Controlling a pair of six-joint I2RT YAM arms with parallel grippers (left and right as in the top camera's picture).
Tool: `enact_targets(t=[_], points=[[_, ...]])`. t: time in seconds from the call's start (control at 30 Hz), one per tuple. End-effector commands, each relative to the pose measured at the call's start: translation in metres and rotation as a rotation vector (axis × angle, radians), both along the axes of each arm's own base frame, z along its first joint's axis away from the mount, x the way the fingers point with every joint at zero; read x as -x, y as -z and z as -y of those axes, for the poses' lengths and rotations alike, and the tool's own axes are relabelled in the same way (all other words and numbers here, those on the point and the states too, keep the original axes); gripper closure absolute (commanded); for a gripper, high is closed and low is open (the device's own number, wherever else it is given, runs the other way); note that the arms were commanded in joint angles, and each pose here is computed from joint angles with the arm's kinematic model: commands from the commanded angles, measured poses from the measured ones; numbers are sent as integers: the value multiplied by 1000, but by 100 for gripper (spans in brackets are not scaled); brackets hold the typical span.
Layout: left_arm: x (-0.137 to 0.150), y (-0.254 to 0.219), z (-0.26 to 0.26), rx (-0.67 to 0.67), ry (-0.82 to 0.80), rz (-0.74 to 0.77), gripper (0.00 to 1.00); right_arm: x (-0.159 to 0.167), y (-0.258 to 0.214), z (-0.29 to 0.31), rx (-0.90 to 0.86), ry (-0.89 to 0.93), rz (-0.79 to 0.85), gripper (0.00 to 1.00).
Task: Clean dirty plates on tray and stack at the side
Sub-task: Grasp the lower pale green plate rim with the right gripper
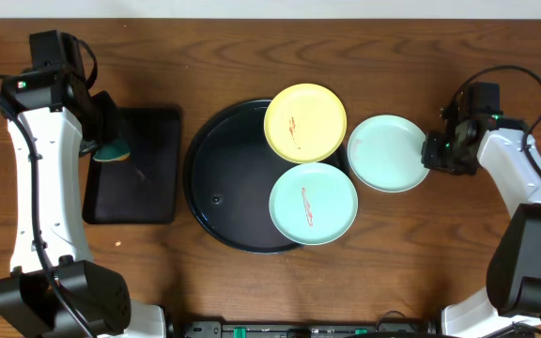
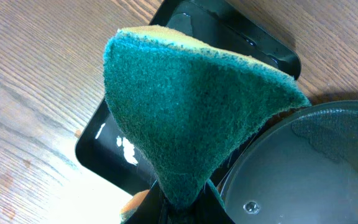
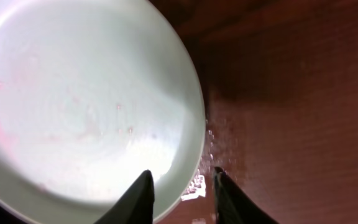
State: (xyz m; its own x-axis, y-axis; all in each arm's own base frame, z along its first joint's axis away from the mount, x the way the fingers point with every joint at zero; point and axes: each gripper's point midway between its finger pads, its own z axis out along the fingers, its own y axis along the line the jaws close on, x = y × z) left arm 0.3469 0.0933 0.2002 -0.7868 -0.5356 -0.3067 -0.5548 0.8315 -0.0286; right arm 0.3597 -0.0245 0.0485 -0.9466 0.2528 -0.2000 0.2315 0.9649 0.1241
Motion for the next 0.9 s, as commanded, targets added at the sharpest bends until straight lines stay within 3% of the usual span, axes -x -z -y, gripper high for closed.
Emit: enact_targets(t=[0.0, 0.27, 0.63, 0.87], points=[[0, -1, -2, -9, 6, 0, 93, -15, -30, 0, -7, -10, 43, 68], [0, -1, -2, -9, 6, 0, 92, -5, -62, -77, -286, -203, 15, 61], [0, -1, -2, -9, 6, 0, 93, 59, -16, -148, -197, -340, -191, 56], [0, -1, -2, -9, 6, 0, 93, 77, 6, -164, -153, -356, -215, 62]])
